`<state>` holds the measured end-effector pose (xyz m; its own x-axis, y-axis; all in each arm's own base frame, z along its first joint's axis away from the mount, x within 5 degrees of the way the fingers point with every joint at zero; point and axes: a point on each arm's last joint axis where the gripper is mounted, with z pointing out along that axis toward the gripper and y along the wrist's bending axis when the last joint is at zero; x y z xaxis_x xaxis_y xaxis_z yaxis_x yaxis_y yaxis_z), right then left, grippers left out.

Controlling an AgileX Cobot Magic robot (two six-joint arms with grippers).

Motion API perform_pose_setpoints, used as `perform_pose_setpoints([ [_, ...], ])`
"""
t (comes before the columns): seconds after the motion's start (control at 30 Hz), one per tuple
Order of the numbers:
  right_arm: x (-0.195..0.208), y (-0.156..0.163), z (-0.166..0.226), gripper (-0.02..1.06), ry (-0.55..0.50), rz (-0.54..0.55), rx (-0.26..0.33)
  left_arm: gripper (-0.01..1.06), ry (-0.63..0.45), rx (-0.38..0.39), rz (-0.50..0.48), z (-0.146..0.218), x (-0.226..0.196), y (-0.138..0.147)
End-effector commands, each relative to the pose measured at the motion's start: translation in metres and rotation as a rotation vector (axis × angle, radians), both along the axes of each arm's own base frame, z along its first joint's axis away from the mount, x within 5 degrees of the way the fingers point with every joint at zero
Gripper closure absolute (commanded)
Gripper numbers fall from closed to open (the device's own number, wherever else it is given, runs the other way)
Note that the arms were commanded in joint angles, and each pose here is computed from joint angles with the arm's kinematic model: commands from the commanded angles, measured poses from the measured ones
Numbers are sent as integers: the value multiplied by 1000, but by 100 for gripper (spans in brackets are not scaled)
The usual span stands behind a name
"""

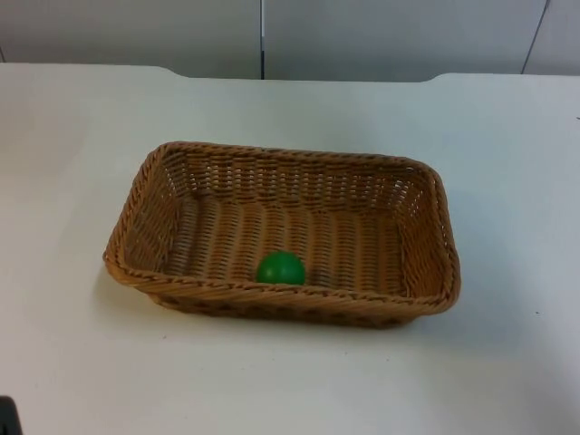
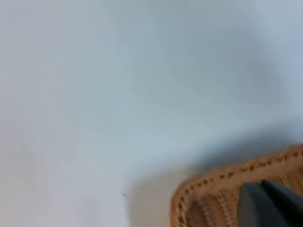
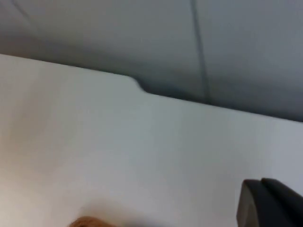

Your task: Pick up the basket with the left hand and place the ball into the basket with the right hand.

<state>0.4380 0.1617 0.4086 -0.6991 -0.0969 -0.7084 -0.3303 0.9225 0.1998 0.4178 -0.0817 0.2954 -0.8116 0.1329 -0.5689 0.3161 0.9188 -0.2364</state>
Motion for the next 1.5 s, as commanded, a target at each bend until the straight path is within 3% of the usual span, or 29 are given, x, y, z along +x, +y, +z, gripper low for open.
perform_pose_setpoints([
  [0.0,-13,-28,36,105,-126,-94,-82,105,-57,77,33,32,-16,8],
  [0.03,-13,-28,36,105,-126,-94,-82,105,-57,77,33,32,-16,8],
  [0.17,-50,-83,102,105,-292,-223,-49,105,-110,231,131,74,-47,30],
  [0.23,-66,-94,119,105,-339,-257,-55,105,-118,273,161,85,-57,36],
  [0.3,-99,-109,148,105,-425,-317,-98,105,-154,322,212,109,-81,45],
  [0.43,-155,-124,183,105,-529,-369,-133,105,-276,310,243,140,-126,53],
  [0.47,-174,-129,191,105,-559,-397,-165,105,-316,300,248,148,-145,56],
  [0.5,-202,-138,201,105,-604,-456,-237,105,-373,286,255,155,-169,59],
  [0.7,-271,-154,194,105,-632,-562,-388,105,-462,280,271,153,-248,70],
  [0.8,-297,-163,180,105,-633,-576,-417,105,-479,268,273,147,-271,72],
  [0.93,-321,-167,133,105,-549,-485,-441,105,-491,234,271,133,-302,75],
  [1.0,-337,-169,99,105,-479,-402,-419,105,-485,204,265,121,-319,74],
  [1.07,-358,-171,61,105,-404,-318,-360,105,-496,173,231,109,-336,73],
  [1.13,-371,-175,48,105,-393,-291,-338,105,-509,170,208,104,-345,72],
  [1.2,-392,-174,19,105,-397,-175,-260,105,-537,137,191,93,-364,72],
  [1.27,-401,-176,11,105,-398,-146,-238,105,-542,132,190,88,-371,72],
  [1.37,-419,-170,-7,105,-383,-2,-172,105,-554,121,162,77,-391,72],
  [1.47,-427,-167,-15,105,-364,74,-146,105,-564,105,137,71,-405,72],
])
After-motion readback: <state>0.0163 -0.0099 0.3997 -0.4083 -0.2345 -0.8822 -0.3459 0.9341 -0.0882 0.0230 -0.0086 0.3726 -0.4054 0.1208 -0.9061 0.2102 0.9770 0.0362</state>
